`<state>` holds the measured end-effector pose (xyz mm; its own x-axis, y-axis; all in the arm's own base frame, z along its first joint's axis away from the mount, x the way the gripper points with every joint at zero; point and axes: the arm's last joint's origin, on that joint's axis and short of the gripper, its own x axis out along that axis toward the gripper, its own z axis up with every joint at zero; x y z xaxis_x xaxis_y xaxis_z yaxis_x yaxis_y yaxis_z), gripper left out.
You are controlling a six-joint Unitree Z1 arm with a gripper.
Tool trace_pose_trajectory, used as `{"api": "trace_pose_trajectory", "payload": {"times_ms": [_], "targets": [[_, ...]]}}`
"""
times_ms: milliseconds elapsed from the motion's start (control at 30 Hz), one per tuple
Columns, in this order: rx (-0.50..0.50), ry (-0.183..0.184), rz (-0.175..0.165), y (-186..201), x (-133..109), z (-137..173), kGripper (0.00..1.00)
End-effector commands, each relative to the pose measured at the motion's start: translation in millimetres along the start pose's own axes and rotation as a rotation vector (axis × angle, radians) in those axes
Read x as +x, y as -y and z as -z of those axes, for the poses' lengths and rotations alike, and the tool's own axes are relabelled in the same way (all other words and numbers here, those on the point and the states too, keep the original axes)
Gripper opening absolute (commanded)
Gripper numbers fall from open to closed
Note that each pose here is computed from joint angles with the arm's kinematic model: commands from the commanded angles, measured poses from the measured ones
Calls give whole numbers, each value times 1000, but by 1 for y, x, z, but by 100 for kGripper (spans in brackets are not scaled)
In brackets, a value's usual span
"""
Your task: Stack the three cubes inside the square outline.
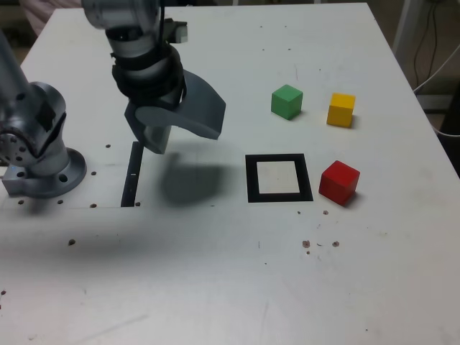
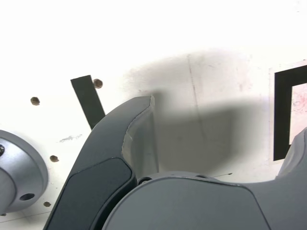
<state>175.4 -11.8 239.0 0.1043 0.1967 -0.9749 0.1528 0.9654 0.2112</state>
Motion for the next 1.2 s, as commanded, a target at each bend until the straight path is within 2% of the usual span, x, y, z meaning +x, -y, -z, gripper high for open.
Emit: {"api": "trace_pose_trajectory", "payload": {"times_ms": [0,100,300,400,767,967,1167], "targets": [[-1,-1,-11,-1,-1,-4,99],[-1,-8,-13,-1,-2,-6,99],[21,-99,17,-2,-11,-15,99],[36,-126,21,-4,-17,-25,99],[208,-153,61,0,-52,-84,99],[300,-131,61,11,-62,-115,99],[378,-199,71,17,-57,-138,99]]}}
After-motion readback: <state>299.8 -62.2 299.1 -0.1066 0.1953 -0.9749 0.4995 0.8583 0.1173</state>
